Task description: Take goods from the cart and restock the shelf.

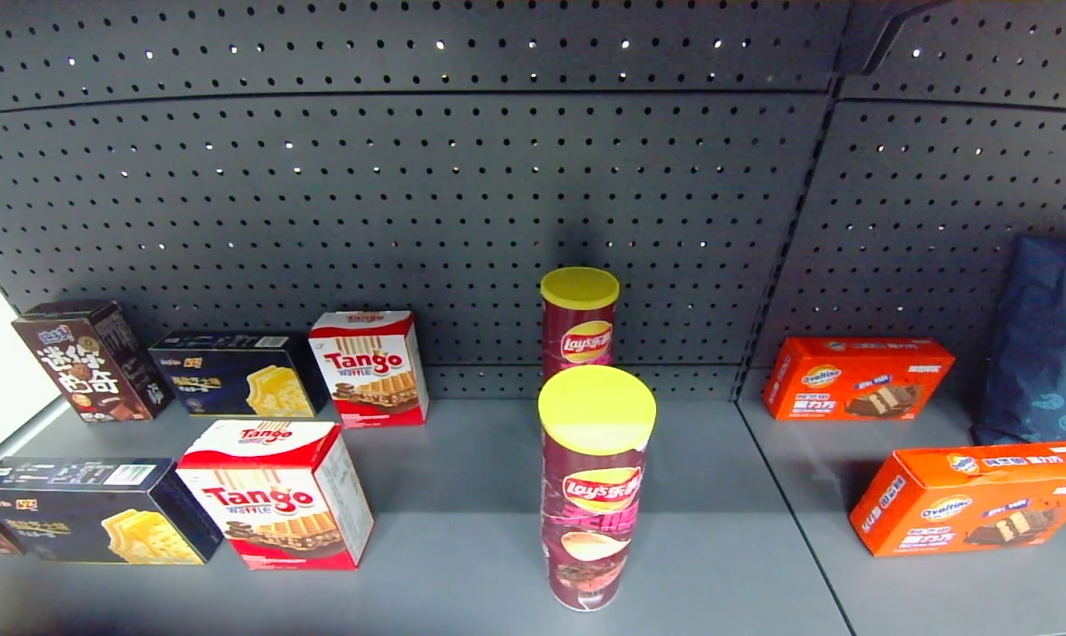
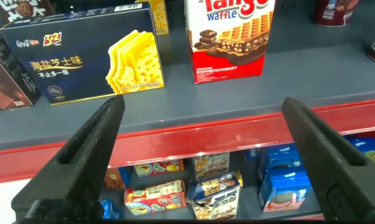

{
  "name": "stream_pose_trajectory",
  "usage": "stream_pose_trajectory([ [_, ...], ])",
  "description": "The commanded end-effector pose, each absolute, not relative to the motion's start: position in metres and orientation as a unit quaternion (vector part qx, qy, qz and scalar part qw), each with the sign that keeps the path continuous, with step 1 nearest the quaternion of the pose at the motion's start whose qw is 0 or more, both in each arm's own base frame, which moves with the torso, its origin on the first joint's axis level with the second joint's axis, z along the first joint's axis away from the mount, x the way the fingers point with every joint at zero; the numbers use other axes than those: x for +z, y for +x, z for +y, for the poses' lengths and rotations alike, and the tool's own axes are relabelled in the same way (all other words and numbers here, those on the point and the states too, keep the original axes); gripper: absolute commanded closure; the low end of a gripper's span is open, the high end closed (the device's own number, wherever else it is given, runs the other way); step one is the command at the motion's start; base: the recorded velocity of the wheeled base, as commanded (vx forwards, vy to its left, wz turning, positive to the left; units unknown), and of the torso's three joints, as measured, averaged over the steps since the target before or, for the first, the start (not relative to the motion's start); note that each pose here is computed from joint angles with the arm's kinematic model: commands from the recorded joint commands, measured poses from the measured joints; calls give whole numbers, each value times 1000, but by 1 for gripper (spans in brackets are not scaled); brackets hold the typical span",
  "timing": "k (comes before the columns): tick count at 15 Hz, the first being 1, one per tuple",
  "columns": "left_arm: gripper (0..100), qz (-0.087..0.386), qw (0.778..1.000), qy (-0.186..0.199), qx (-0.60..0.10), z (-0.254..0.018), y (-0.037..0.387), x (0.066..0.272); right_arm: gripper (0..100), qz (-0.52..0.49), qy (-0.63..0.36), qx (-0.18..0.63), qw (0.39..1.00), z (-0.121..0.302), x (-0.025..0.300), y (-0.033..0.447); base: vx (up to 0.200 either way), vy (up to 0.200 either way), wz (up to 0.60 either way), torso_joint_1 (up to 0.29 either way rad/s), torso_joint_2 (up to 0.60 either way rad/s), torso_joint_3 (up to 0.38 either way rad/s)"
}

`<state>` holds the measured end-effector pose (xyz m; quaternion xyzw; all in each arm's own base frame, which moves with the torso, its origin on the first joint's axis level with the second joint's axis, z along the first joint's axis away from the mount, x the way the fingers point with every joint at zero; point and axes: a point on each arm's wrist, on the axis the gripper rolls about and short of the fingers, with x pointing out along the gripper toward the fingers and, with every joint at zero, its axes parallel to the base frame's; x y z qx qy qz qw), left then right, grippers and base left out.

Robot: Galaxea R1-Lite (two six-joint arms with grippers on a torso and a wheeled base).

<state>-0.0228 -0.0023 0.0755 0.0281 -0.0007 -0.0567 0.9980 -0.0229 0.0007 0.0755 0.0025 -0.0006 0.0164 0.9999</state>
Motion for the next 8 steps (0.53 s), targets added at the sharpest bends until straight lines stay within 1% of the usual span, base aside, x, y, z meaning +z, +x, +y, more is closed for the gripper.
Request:
stream_pose_trajectory([
  [1,0,0,998,28,-57,-2,-23,76,0,0,2,16,1000,1,75,-23,0,0,0,0,0,0],
  [8,0,0,998,28,-57,-2,-23,76,0,0,5,16,1000,1,75,-23,0,0,0,0,0,0],
])
